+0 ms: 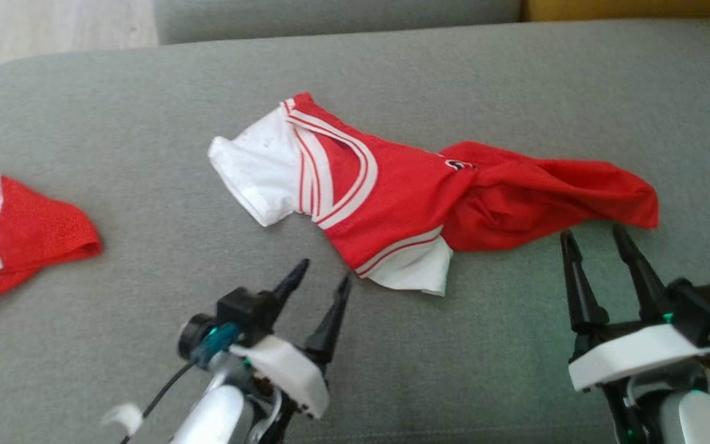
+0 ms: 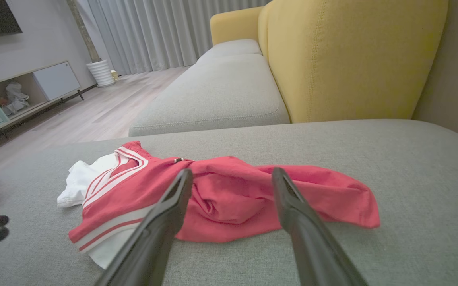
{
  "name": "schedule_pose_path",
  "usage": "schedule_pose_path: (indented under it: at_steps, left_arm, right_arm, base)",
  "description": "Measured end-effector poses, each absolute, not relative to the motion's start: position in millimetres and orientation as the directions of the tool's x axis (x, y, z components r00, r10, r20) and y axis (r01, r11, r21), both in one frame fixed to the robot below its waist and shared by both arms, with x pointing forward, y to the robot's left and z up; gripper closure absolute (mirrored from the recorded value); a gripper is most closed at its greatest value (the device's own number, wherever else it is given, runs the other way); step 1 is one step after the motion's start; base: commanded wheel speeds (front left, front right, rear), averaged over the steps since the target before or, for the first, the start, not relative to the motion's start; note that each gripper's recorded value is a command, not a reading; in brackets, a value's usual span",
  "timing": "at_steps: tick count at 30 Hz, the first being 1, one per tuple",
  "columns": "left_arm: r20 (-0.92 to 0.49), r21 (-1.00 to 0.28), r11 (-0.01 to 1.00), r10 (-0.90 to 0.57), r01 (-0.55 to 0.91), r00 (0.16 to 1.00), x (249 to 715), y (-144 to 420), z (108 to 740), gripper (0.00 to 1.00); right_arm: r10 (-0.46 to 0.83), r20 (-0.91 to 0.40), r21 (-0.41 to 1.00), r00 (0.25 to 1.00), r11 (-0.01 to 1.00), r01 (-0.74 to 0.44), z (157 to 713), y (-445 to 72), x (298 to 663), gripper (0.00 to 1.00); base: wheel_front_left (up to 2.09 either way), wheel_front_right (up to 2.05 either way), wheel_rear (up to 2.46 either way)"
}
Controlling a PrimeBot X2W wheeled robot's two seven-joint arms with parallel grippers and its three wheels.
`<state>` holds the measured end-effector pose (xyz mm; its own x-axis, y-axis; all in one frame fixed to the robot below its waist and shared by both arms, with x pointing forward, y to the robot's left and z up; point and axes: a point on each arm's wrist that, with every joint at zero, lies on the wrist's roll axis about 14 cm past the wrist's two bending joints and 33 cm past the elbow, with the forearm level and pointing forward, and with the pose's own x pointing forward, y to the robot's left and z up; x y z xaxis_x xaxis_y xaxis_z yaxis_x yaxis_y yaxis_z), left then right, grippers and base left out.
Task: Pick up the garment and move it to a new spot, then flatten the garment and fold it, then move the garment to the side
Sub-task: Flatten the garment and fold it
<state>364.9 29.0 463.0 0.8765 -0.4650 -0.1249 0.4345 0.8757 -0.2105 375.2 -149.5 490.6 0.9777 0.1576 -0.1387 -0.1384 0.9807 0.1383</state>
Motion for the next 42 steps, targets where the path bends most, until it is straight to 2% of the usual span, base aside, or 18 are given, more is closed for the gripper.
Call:
schedule_pose_path:
  at_steps: [2,8,13,14,15,20,24,25,26,28,35,42]
  left_arm:
    - [-0.152,-0.250,0.846,-0.515,0.471,0.844,366.0,13.1,453.0,0.00]
    - [-0.282,-0.359,0.812,-0.564,0.460,0.776,370.5,-2.8,407.8,0.00]
    - [-0.253,-0.444,0.764,-0.608,0.468,0.753,382.7,-22.3,406.9,0.00]
    - [-0.248,-0.474,0.751,-0.614,0.459,0.749,384.6,-25.6,407.6,0.38]
    - [-0.240,-0.473,0.745,-0.622,0.470,0.745,385.7,-28.8,408.3,1.00]
    - [-0.156,-0.459,0.738,-0.616,0.495,0.772,399.1,-30.1,429.7,1.00]
    - [-0.003,-0.446,0.723,-0.591,0.528,0.807,411.1,-24.6,477.6,1.00]
    - [-0.003,-0.446,0.723,-0.591,0.528,0.807,411.1,-24.6,477.6,1.00]
    - [0.058,-0.442,0.722,-0.569,0.532,0.820,410.9,-16.1,497.6,1.00]
    - [0.090,-0.437,0.737,-0.534,0.515,0.841,407.2,-1.6,508.4,1.00]
    - [0.122,-0.436,0.794,-0.415,0.424,0.902,399.4,42.6,539.3,1.00]
    - [0.046,-0.498,0.813,-0.322,0.301,0.946,390.8,68.4,534.2,1.00]
  right_arm:
    - [0.154,-0.140,0.147,0.978,0.980,-0.133,489.8,-150.5,376.9,0.00]
    - [0.109,-0.148,0.153,0.983,0.984,-0.086,484.9,-165.0,378.8,0.00]
    - [0.073,-0.172,0.165,0.982,0.985,-0.044,475.5,-176.5,375.4,0.00]
    - [0.068,-0.174,0.168,0.982,0.985,-0.039,474.4,-178.0,375.3,0.00]
    - [0.065,-0.175,0.169,0.982,0.985,-0.035,473.8,-179.0,375.2,0.00]
    - [0.062,-0.157,0.185,0.986,0.982,-0.032,477.1,-180.2,378.1,0.00]
    - [0.065,-0.150,0.206,0.987,0.978,-0.033,477.6,-179.2,378.9,0.00]
    - [0.065,-0.150,0.206,0.987,0.978,-0.033,477.6,-179.2,378.9,0.00]
    - [0.070,-0.146,0.216,0.987,0.976,-0.038,478.1,-177.5,380.0,0.00]
    - [0.077,-0.142,0.224,0.987,0.974,-0.044,479.0,-175.4,381.1,0.00]
    - [0.091,-0.131,0.240,0.987,0.969,-0.057,480.8,-170.9,384.0,0.00]
    - [0.079,-0.134,0.239,0.988,0.970,-0.045,479.7,-174.9,383.6,0.00]
  base:
    - [0.00,0.00,0.00]
    - [0.00,0.00,0.00]
    - [0.00,0.00,0.00]
    - [0.00,0.00,0.00]
    - [0.00,0.00,0.00]
    - [0.00,0.00,0.00]
    - [0.00,0.00,0.00]
    - [0.00,0.00,0.00]
    - [0.00,0.00,0.00]
    - [0.00,0.00,0.00]
    - [0.00,0.00,0.00]
    - [0.00,0.00,0.00]
